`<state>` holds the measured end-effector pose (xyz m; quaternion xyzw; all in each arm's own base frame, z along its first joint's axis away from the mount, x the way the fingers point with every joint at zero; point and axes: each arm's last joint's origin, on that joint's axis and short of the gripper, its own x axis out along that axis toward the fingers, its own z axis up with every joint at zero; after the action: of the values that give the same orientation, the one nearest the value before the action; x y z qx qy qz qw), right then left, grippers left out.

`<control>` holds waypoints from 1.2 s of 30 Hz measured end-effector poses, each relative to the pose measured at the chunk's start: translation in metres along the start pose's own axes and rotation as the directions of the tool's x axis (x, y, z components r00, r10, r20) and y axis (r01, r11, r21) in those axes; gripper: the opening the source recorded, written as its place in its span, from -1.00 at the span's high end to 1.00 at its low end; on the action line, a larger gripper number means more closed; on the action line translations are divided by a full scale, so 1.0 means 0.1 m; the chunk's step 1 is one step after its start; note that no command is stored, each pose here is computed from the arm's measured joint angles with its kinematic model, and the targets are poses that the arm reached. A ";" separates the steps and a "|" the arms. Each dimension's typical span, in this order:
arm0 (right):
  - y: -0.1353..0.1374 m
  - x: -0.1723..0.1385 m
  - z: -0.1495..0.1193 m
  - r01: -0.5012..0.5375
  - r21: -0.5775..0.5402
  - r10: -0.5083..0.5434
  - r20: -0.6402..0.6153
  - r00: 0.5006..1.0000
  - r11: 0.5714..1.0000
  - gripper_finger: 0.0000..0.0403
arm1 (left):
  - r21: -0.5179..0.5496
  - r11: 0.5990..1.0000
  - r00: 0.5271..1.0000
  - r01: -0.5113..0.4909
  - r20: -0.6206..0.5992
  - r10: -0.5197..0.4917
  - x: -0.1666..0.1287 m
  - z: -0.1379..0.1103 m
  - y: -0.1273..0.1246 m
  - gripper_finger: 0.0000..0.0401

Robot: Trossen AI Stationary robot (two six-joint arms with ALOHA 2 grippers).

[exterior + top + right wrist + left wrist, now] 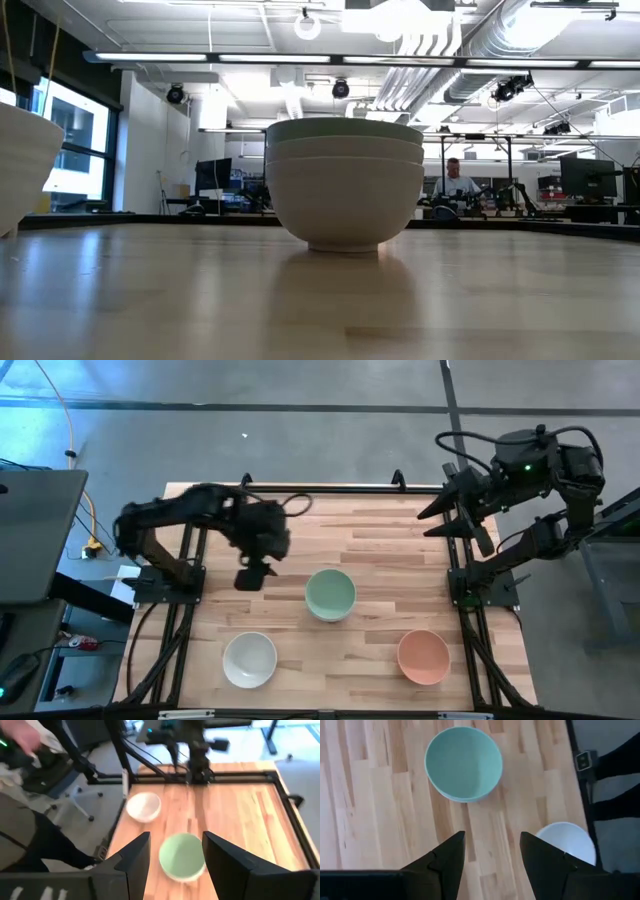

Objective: Nest bowls inside each other
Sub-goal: Stack the white bowl on the light green bowl

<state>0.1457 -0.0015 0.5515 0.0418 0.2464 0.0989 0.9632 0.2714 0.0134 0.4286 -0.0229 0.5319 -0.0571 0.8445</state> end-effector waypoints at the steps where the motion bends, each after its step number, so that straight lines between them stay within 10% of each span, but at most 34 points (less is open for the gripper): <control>1: 0.00 0.00 -0.01 0.007 0.002 -0.007 -0.009 1.000 1.000 0.15 | 0.007 1.000 1.000 0.001 0.016 -0.002 -0.05 -0.03 -0.02 0.10; 23: 0.02 -0.01 0.16 -0.002 -0.111 0.019 0.156 0.988 0.994 0.15 | 0.023 1.000 0.890 0.015 0.456 -0.024 -0.95 -0.48 -0.59 0.10; 36: 0.15 0.00 0.20 -0.063 -0.188 0.100 0.198 0.975 0.980 0.15 | -0.122 0.992 0.965 -0.043 0.253 0.073 -0.40 -0.96 -0.74 0.10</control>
<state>0.1532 0.0125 0.5712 -0.0253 0.1331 0.1555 0.9785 0.1624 -0.0533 0.4307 -0.0633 0.4209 0.0018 0.9049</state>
